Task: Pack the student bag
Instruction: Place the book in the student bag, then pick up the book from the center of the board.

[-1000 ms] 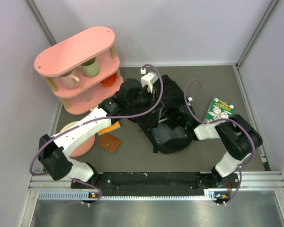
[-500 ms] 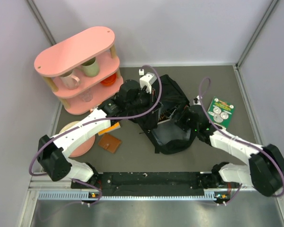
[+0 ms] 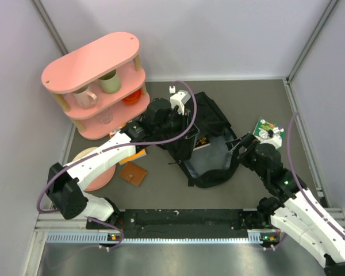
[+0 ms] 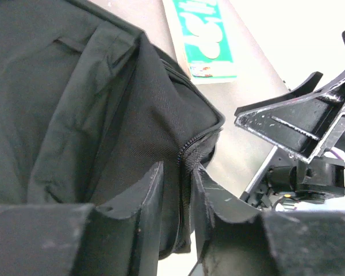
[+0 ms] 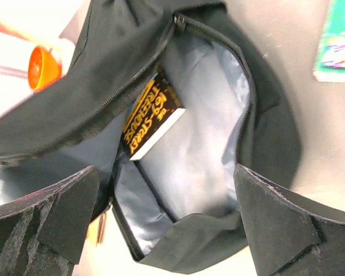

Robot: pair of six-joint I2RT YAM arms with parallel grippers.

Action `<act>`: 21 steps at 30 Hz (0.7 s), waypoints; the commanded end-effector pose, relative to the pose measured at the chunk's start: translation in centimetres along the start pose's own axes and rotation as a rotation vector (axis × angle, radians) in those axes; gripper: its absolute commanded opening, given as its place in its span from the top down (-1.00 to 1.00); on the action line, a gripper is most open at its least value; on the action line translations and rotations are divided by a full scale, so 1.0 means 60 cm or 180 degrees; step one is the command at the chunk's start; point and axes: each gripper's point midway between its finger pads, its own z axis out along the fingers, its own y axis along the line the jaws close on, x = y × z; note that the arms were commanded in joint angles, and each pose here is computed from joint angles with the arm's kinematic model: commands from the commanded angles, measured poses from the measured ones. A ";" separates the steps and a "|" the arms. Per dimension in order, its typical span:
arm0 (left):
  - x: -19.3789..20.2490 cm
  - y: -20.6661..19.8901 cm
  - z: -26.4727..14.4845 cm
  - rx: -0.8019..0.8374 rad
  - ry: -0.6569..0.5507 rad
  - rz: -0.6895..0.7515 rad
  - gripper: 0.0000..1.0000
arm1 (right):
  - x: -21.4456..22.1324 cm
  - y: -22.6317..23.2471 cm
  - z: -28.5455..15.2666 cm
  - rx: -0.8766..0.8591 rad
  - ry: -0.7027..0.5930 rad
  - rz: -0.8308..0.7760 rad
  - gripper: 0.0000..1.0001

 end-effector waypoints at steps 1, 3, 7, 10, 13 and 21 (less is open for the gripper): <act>-0.026 -0.041 -0.010 0.0311 -0.0082 0.0074 0.14 | -0.049 -0.079 -0.032 0.0649 -0.0491 -0.0156 -0.98; -0.041 -0.051 -0.031 0.0251 -0.0176 0.0195 -0.32 | -0.066 -0.098 -0.036 0.0899 -0.0560 -0.0230 -0.98; -0.077 -0.080 -0.075 0.0246 -0.0405 0.0368 -0.64 | -0.108 -0.137 -0.034 0.1327 -0.0530 -0.0195 -0.98; -0.113 -0.096 -0.102 0.0255 -0.0601 0.0430 -0.72 | -0.141 -0.158 -0.033 0.1468 -0.0536 -0.0019 -0.98; -0.148 -0.108 -0.094 0.0289 -0.0764 0.0490 -0.85 | -0.164 -0.169 -0.031 0.1452 -0.0462 0.0190 -0.98; -0.182 -0.107 0.129 0.0549 -0.0506 0.0365 -0.97 | -0.209 -0.236 0.002 0.1513 -0.0408 0.0832 -0.98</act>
